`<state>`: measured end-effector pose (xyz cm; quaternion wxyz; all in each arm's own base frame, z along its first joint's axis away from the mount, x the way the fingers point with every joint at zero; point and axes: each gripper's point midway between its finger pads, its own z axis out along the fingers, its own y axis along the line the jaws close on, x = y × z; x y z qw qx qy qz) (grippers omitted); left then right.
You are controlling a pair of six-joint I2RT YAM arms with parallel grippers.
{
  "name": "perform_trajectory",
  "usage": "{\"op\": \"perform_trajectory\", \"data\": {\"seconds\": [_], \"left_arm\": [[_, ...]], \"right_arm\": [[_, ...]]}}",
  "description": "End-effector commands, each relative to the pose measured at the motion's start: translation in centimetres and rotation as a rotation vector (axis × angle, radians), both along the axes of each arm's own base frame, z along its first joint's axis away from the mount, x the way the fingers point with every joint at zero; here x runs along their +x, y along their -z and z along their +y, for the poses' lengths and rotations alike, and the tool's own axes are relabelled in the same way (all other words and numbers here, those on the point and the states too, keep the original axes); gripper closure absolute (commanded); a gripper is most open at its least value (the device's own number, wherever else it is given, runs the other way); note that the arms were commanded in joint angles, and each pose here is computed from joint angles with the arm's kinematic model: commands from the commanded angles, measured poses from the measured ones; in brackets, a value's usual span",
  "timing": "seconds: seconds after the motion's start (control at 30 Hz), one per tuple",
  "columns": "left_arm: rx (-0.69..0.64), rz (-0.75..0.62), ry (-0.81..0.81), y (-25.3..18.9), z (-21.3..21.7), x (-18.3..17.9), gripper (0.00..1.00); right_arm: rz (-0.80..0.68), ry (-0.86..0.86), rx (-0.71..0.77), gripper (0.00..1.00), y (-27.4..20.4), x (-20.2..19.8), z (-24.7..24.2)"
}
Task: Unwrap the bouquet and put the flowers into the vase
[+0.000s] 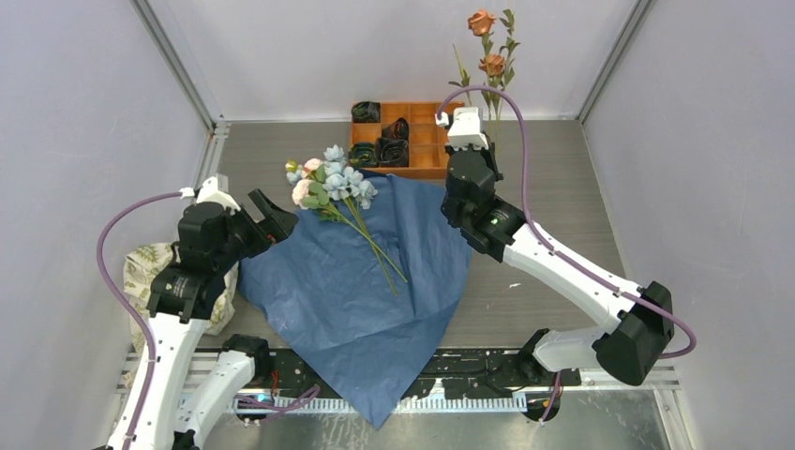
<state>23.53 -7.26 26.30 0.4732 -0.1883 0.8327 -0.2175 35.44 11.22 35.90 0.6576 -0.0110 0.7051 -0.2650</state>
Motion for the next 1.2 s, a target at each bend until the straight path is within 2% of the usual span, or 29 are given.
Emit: {"op": "perform_trajectory", "data": {"seconds": [0.0, 0.23, 0.4, 0.53, 0.67, 0.83, 1.17], "left_arm": [[-0.024, -0.056, 0.007, -1.1, -0.4, 0.9, 0.04], [-0.019, -0.046, 0.007, -0.3, -0.4, 1.0, 0.04], [-0.022, -0.034, 0.017, 0.3, -0.7, 1.3, 0.04], [-0.028, -0.024, 0.027, 0.7, -0.9, 1.5, 0.04], [-0.029, -0.015, 0.028, 1.2, -1.0, 1.7, 0.04], [-0.028, -0.001, 0.034, 1.8, -1.1, 1.8, 0.04], [-0.036, 0.029, 0.057, 3.1, -1.7, 2.3, 0.04]], "right_arm": [[-0.034, -0.065, 0.141, 0.99, 0.3, -0.5, 0.9], [0.003, -0.091, 0.205, 0.99, 3.2, -1.3, 1.9], [0.083, -0.114, 0.228, 0.98, 6.1, -2.3, 2.3], [0.116, -0.108, 0.219, 0.87, 7.2, -3.0, 2.3], [0.129, -0.117, 0.233, 0.66, 7.5, -3.5, 2.1], [0.107, -0.094, 0.243, 0.5, 6.6, -3.9, 1.3], [0.055, -0.129, 0.335, 0.39, 3.0, -5.3, 0.4]]}}
